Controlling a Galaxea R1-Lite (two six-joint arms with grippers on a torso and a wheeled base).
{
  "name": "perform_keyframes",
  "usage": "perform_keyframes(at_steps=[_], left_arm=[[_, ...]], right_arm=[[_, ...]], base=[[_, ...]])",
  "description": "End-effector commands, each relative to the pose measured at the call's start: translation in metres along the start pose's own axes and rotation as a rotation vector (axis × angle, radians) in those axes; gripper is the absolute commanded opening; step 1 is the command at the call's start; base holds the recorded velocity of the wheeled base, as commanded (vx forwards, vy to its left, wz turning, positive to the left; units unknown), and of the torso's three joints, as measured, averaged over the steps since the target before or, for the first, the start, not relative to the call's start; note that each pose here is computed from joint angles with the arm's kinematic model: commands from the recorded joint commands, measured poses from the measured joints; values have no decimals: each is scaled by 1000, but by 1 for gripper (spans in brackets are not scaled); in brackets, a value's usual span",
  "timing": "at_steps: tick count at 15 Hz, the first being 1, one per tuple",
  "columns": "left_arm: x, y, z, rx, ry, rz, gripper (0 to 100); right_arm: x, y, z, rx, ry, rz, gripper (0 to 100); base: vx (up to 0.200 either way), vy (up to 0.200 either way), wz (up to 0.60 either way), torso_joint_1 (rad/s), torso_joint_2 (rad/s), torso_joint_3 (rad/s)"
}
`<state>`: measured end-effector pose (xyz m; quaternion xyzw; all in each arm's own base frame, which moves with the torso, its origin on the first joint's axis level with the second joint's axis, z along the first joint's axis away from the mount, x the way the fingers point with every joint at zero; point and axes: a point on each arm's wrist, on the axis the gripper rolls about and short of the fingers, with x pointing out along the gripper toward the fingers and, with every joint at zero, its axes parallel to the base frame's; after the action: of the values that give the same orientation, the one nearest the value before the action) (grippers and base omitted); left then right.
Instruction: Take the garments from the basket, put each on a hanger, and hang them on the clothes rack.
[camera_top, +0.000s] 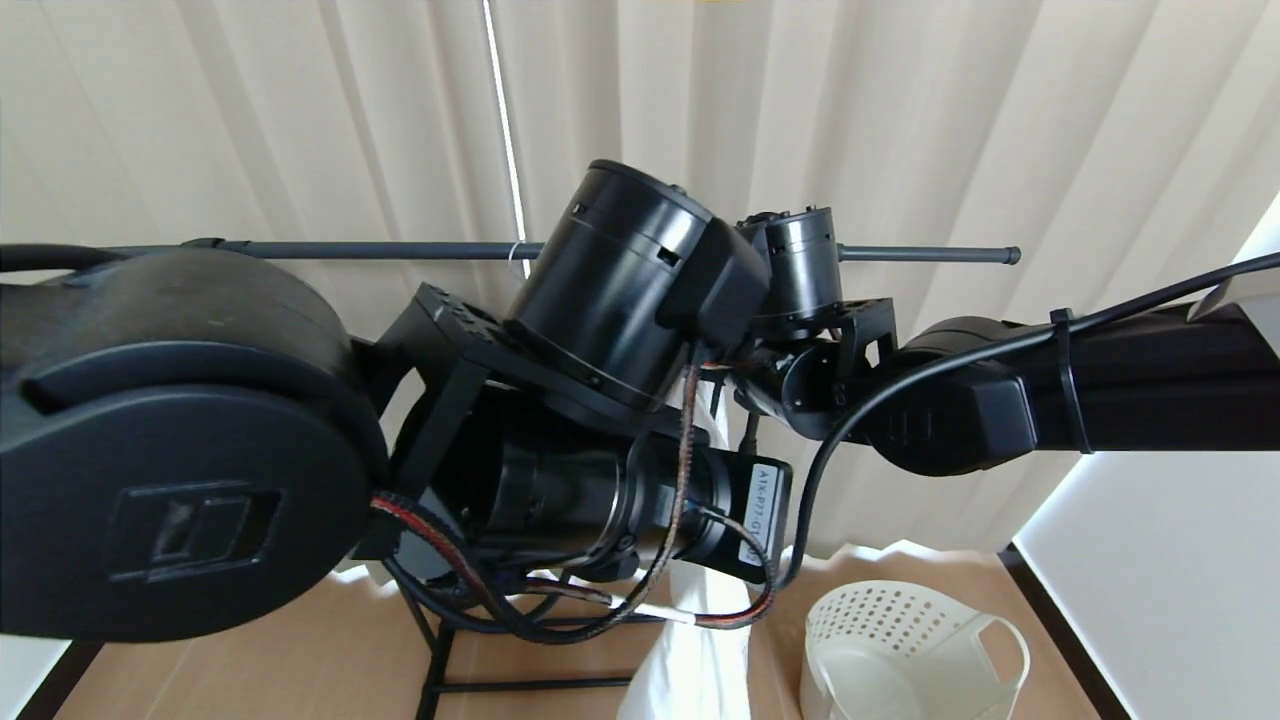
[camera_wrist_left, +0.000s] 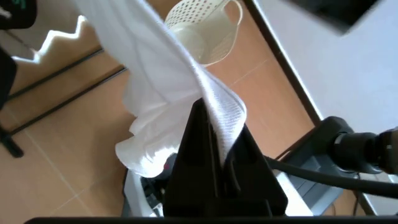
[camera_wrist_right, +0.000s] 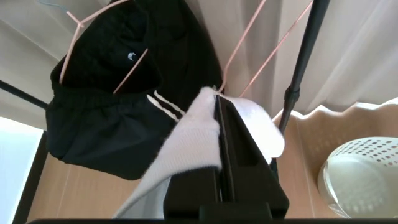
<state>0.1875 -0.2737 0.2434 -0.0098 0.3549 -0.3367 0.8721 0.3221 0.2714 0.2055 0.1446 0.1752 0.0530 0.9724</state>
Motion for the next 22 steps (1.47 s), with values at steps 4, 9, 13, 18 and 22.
perform_keyframes(at_steps=[4,9,13,18,22], left_arm=[[7,-5,0,4,-1,19,0],[6,-3,1,22,-15,57,0],[6,19,0,139,-49,275,0],[16,33,15,119,-75,313,0],[59,42,29,109,-62,346,0]], right_arm=[[-2,0,1,-1,-1,1,0],[-10,-7,8,-4,-4,-11,0],[-24,-34,19,-113,-6,-60,0],[-66,-83,24,-422,31,-135,0],[-75,-99,23,-510,29,-256,0]], base=[[0,0,0,0,0,0],[0,0,0,0,0,0],[0,0,0,0,0,0],[0,0,0,0,0,0],[0,0,0,0,0,0]])
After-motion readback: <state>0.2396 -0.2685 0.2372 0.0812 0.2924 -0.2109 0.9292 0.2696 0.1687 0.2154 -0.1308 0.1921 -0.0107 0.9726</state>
